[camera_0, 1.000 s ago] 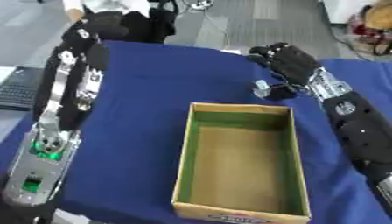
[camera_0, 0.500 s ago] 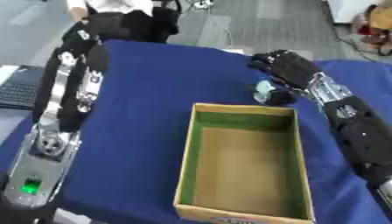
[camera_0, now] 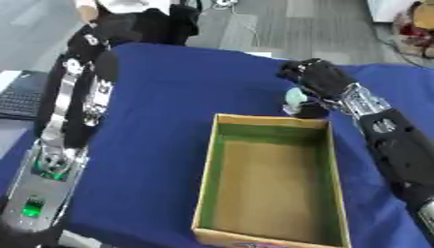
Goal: Pick up objects on the table and place them in the box.
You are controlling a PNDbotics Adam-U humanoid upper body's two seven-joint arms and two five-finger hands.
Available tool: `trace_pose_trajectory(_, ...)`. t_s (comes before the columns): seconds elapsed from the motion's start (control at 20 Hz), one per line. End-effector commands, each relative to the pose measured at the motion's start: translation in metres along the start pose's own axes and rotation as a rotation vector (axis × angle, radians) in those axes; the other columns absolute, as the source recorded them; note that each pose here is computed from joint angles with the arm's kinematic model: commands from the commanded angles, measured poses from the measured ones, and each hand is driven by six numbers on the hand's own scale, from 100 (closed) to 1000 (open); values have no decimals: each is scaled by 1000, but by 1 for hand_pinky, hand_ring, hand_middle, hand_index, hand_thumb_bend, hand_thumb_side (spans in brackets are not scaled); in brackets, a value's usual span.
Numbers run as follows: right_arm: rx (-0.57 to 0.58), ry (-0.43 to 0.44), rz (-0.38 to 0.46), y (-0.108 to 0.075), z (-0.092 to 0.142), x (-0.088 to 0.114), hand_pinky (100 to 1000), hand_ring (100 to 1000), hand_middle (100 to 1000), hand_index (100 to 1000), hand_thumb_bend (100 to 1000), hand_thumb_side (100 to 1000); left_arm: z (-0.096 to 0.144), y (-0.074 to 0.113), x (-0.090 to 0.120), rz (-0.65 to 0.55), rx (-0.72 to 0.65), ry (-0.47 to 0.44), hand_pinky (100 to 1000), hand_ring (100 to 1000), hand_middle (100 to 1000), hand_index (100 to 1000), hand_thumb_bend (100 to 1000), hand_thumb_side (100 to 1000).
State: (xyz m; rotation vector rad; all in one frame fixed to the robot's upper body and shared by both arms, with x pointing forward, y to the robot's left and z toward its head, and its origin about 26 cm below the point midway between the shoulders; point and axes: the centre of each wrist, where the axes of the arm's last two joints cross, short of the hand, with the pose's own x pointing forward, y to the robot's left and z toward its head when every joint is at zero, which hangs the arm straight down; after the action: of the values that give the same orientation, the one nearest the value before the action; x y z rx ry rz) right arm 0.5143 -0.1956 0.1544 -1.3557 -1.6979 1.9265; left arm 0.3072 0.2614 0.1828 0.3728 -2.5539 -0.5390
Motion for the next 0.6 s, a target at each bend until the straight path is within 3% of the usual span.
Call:
trace_pose_trajectory(0.05, -4, 43, 29, -6, 5, -16, 627, 688, 852, 908, 228, 850, -7, 5, 6, -9, 2, -36, 840, 721, 824, 861, 298, 909)
trace_pose_trajectory(0.6, 18, 89, 48, -1, 13, -25, 628, 685, 856, 908, 224, 834, -10, 5, 7, -10, -2, -49, 840, 720, 824, 861, 297, 908)
